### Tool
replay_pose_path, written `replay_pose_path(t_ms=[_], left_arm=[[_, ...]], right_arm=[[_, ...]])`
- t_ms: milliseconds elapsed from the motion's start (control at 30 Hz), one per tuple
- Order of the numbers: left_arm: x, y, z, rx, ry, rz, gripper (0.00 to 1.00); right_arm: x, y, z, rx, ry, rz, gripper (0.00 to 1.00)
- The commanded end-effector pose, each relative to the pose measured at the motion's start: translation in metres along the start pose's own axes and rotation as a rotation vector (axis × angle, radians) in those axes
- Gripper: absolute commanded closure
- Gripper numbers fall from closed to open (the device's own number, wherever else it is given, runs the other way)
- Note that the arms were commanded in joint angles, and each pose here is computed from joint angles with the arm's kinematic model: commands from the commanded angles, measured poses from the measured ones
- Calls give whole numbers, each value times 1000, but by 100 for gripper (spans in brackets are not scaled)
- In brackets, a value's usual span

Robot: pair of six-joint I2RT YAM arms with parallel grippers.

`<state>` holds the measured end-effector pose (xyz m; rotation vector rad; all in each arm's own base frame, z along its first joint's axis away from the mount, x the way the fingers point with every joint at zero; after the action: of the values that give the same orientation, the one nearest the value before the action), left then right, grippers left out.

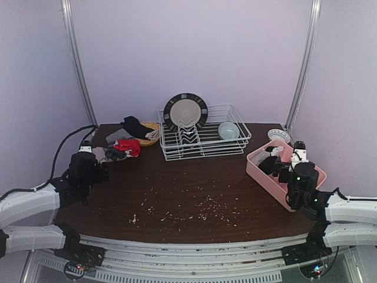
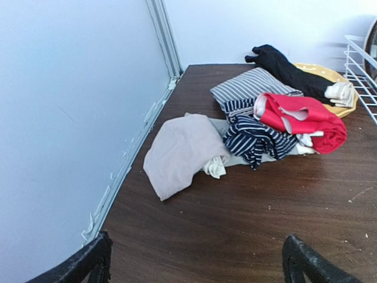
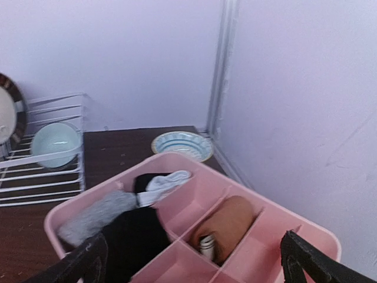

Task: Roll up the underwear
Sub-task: Reset both arms

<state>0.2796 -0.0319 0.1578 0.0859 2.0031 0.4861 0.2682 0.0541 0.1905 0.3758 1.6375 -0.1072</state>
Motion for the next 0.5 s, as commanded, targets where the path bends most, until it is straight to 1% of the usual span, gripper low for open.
replay_pose_path(t_ms=[0,33,67,100,133,167,233,267,300,333,400,433,467], left_arm=[[-41,13,25,-35,-99,-60,2],[-41,12,32,-1,-72,-58,2],[-46,12,37,8,-102,-36,2],[-50,11,37,10,-157,27,2],[-51,9,35,12,-215,55,2],[-46,10,35,-1,-243,83,2],[-26,3,45,42,-241,155,2],[-14,2,53,42,-231,155,2],[-15,7,57,-5,-246,144,2],[-17,7,63,-16,-252,125,2],[-25,7,78,-53,-272,52,2],[-22,-1,88,-41,-257,69,2],[-24,-6,96,-38,-283,99,2]], right_arm=[[-7,-43,25,121,-65,76,0],[2,-44,33,112,-33,80,0],[11,-48,40,119,-13,75,0],[16,-55,44,154,-28,89,0],[21,-61,45,182,-50,92,0],[24,-64,46,180,-66,98,0],[30,-69,49,169,-88,150,0],[27,-68,51,167,-113,142,0],[28,-65,54,149,-120,109,0],[31,-59,55,98,-118,88,0],[44,-46,64,25,-78,42,0],[50,-39,70,-5,-56,12,0],[50,-35,75,-22,-51,4,0]])
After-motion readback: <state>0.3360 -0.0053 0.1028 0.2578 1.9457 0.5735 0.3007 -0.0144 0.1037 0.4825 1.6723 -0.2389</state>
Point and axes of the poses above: each gripper's point midway between its finger pads, its own z axis out along the fingers, its own y axis along the line the jaws close on, x = y × z, the point moved 2 cm from there along -z, back along the fingers, and after that the axes turned 14 degrees about z, right-handed, at the moved point
